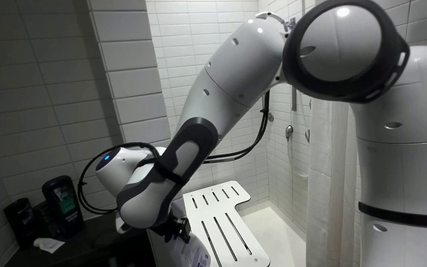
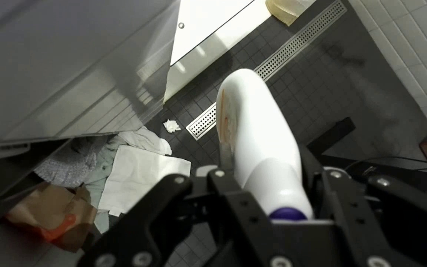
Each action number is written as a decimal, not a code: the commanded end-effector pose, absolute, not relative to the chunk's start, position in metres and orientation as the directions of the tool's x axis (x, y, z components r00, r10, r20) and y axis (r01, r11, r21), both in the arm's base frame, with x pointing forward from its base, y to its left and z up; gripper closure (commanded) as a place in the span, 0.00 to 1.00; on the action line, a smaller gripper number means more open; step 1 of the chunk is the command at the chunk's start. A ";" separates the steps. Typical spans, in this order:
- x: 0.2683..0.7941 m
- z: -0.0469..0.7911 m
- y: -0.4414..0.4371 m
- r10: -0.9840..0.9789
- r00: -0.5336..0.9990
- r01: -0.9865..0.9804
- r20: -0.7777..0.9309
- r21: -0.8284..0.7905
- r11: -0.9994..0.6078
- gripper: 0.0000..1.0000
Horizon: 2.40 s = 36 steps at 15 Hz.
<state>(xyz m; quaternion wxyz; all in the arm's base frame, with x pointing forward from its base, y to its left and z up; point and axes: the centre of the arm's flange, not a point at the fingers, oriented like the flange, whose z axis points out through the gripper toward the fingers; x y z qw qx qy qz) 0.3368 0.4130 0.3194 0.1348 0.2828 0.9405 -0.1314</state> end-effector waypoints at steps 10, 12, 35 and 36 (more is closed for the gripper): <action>0.330 0.378 0.531 0.344 -0.916 0.377 -0.208 -0.149 0.914 0.81; 0.326 0.391 0.548 0.331 -0.923 0.360 -0.198 -0.139 0.922 0.81; 0.335 0.416 0.592 0.337 -0.915 0.337 -0.221 0.041 0.941 0.81; 0.336 0.418 0.595 0.336 -0.915 0.333 -0.222 0.051 0.942 0.81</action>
